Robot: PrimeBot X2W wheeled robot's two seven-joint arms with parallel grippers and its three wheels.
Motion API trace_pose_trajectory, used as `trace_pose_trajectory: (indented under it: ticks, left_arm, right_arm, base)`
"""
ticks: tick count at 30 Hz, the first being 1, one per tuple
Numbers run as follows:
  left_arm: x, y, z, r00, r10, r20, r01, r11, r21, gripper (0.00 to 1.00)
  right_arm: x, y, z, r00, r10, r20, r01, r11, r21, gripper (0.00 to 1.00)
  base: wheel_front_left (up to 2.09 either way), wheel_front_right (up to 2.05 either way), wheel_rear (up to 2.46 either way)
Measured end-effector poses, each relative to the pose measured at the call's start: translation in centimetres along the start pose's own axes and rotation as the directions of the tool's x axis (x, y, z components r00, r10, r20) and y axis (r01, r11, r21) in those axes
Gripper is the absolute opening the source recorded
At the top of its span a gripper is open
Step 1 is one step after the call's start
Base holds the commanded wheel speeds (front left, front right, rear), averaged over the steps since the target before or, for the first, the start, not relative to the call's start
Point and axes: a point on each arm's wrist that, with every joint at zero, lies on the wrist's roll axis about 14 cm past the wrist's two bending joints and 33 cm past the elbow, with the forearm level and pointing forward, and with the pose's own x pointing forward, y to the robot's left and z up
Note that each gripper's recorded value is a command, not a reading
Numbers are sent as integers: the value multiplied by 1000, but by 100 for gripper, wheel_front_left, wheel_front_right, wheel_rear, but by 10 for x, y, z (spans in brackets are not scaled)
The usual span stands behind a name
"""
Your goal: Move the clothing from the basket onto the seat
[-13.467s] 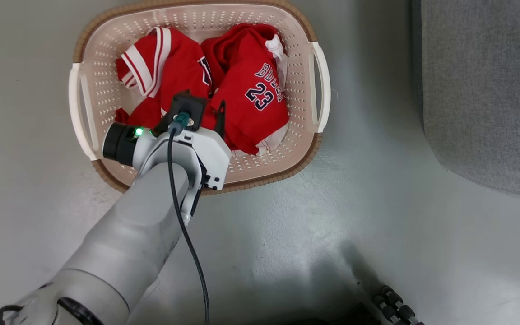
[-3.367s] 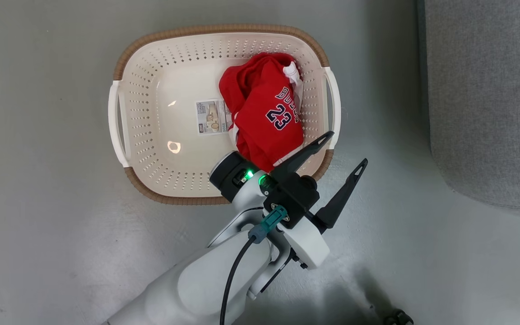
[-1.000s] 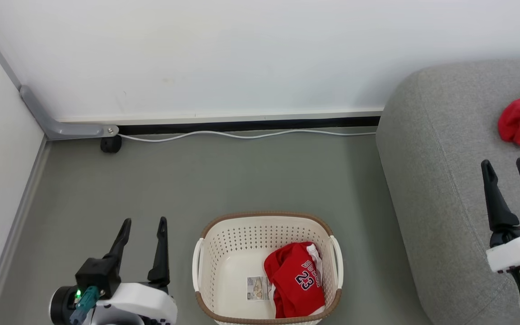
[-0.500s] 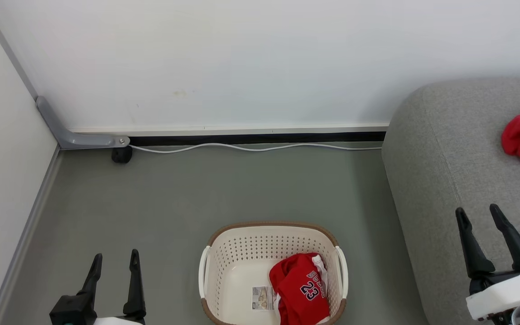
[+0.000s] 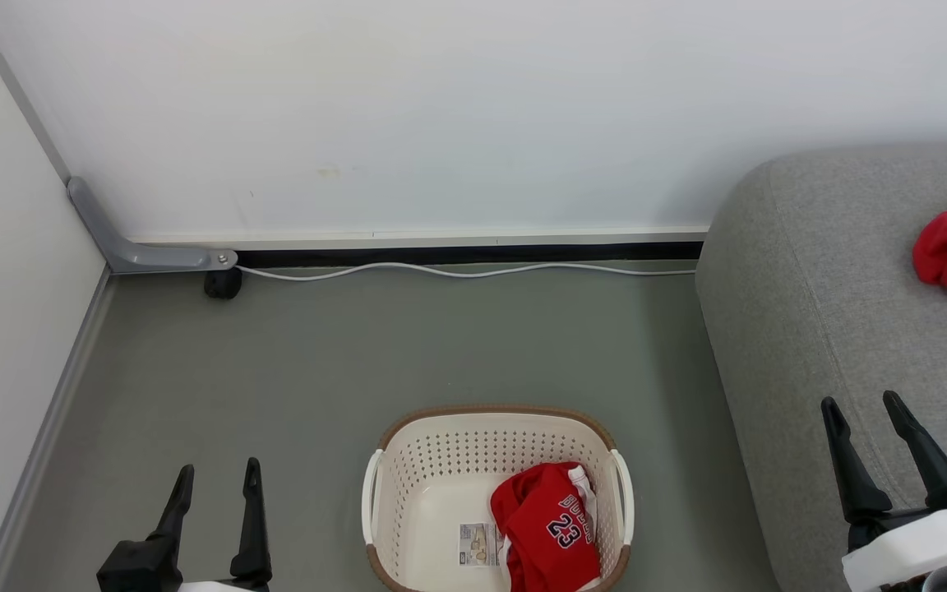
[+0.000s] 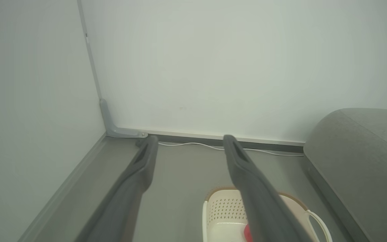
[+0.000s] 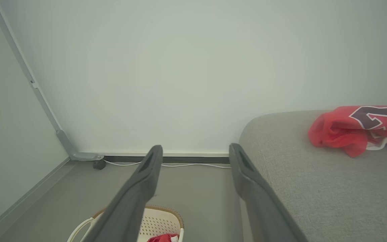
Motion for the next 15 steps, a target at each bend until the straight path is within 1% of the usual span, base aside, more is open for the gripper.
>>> trace_pose_trajectory:
  ticks: [9,15]
  left_arm:
    - [1,-7,-3,1000,-20,-10,21,1000,1,100]
    - [2,-18,-17,997,-47,-55,47,999,4,100]
  right_arm:
    - [-2,-5,-1,1000,-16,-4,16,1000,1,100]
    - [2,-7,-4,1000,-18,-12,18,1000,1,100]
  base:
    - [0,0,0]
    - [0,0,0]
